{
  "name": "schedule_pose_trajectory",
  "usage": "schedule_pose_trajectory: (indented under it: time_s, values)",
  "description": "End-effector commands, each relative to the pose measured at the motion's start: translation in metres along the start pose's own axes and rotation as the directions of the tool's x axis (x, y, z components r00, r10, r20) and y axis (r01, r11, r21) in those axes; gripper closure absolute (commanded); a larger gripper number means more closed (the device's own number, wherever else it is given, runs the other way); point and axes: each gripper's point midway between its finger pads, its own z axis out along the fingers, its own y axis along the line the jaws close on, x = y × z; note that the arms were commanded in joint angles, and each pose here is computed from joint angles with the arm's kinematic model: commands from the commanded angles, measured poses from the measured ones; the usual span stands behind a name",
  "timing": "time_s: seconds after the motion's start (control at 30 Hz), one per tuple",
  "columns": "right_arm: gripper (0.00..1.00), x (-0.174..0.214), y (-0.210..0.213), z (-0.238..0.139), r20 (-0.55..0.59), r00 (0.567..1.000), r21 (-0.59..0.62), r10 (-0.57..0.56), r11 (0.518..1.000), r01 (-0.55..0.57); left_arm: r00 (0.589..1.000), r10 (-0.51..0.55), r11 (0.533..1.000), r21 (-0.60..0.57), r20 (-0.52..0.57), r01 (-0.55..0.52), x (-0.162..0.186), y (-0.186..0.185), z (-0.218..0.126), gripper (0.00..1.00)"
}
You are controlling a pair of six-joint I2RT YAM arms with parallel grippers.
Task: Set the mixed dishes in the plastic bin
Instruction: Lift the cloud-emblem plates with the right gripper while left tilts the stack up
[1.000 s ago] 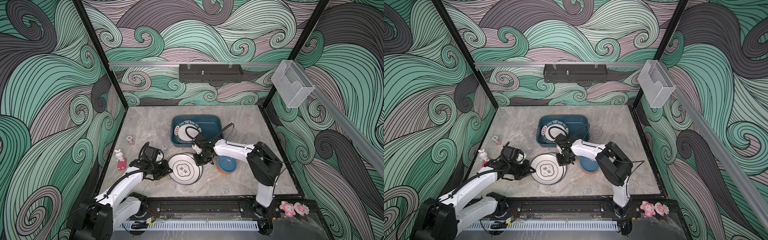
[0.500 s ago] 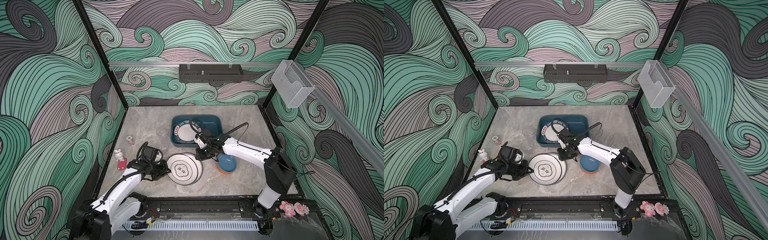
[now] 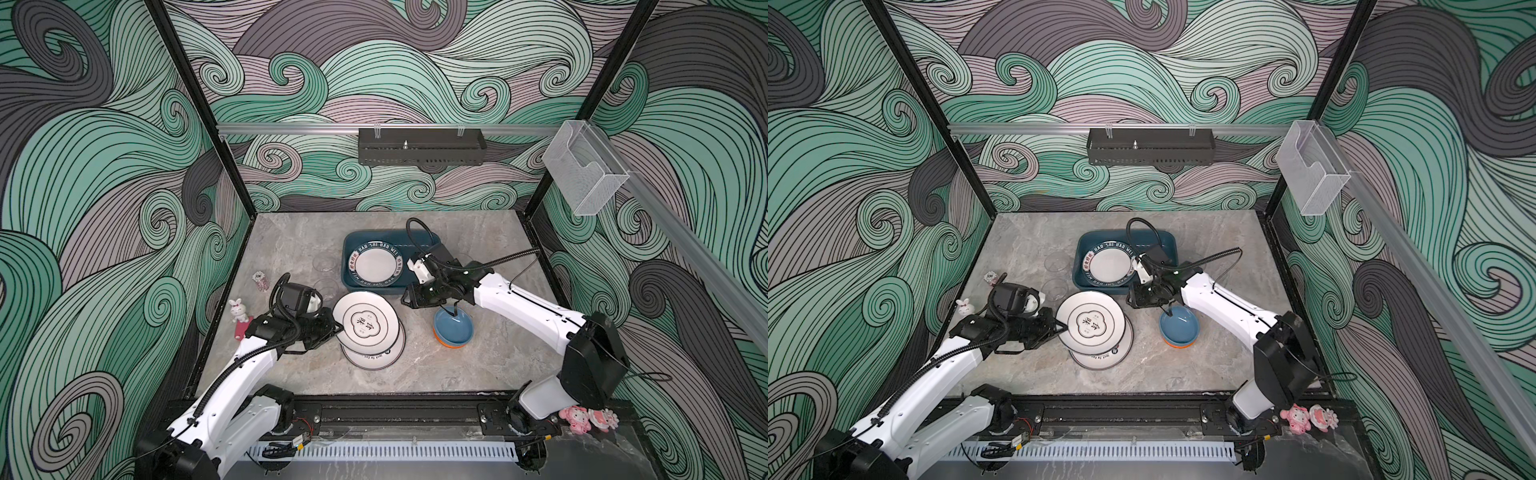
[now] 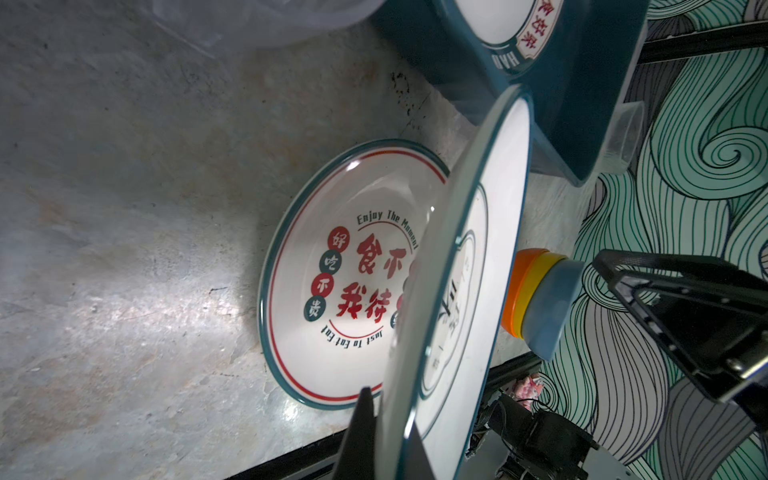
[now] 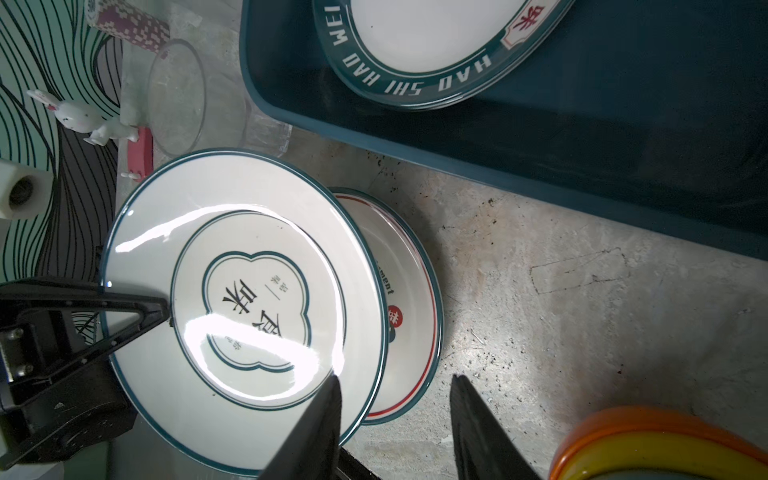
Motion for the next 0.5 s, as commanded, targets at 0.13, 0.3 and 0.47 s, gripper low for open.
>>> schedule_pose_trajectory:
  time_s: [0.13, 0.3, 0.47]
  values:
    - [0.51, -0.002, 0.007, -0.011, 0.02, 0.996, -0.154, 0.091, 0.984, -0.087, 0.996, 0.018, 0.982, 0.184, 0.083, -0.033, -0.017, -0.052, -0.024, 1.0]
    - [0.5, -0.008, 0.016, -0.015, 0.036, 0.99, -0.261, 0.136, 0.958, -0.121, 0.994, 0.008, 0.964, 0.263, 0.108, -0.036, -0.023, -0.071, -0.032, 1.0]
    - [0.5, -0.015, 0.028, -0.018, 0.051, 0.986, -0.353, 0.159, 0.926, -0.132, 0.994, 0.007, 0.946, 0.322, 0.107, -0.041, -0.026, -0.086, -0.036, 1.0]
